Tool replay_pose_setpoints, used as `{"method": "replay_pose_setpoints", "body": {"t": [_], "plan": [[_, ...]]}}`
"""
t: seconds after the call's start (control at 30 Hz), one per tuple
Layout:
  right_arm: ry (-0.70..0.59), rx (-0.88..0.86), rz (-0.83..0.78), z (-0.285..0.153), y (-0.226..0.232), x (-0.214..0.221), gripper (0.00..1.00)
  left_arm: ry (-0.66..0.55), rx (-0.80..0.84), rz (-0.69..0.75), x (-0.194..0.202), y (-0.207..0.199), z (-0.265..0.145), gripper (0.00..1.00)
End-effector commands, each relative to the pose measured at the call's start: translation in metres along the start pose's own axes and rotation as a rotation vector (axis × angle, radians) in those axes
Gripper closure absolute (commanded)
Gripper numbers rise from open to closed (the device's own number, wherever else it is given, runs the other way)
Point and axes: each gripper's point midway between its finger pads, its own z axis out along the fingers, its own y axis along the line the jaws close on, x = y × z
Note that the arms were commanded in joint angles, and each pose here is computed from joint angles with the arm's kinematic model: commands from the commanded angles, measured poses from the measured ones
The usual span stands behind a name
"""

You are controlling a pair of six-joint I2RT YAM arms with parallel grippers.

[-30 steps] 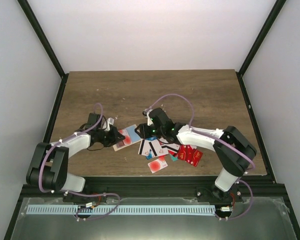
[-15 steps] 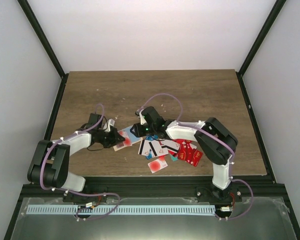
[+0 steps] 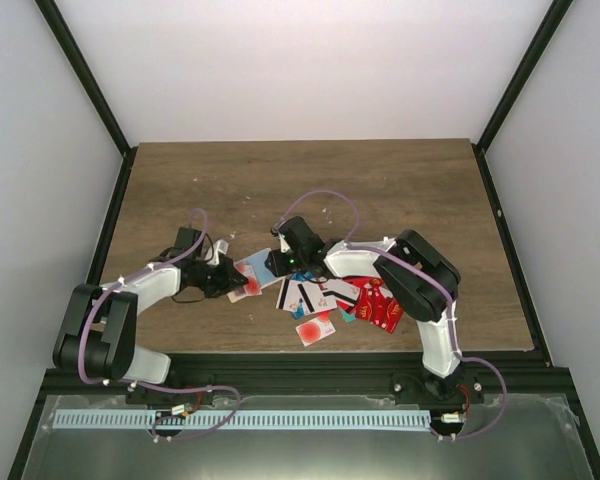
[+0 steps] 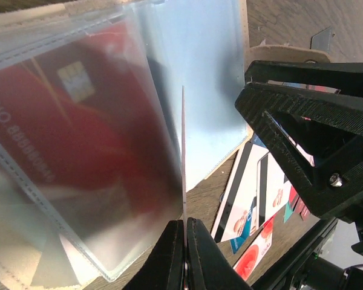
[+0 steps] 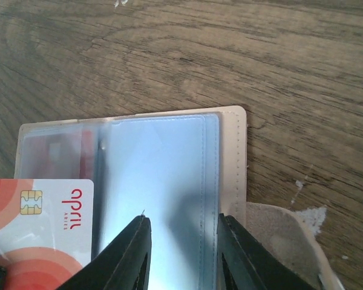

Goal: Put the credit cards into the card holder

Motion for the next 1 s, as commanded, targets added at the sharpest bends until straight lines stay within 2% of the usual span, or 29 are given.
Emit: {"method": "replay_pose_setpoints", "body": {"t": [0.0, 0.37, 0.57, 0.97], "plan": [[0.048, 0.076, 0.023, 0.01, -0.024, 0.013, 0.67, 0.007, 0.001, 0.005, 0.0, 0.003, -0.003, 0.96], [0.051, 0.063, 0.025, 0.008, -0.024, 0.017, 0.69, 0.036, 0.047, -0.057, -0.003, 0.013, -0.004, 0.96], [0.055, 0.047, 0.022, 0.008, -0.023, 0.019, 0.69, 0.068, 0.117, -0.081, -0.004, 0.007, -0.003, 0.96], [0.071, 0.025, 0.014, 0.01, -0.02, 0.024, 0.7, 0.089, 0.159, -0.096, -0.01, 0.004, 0.0, 0.96]]}}
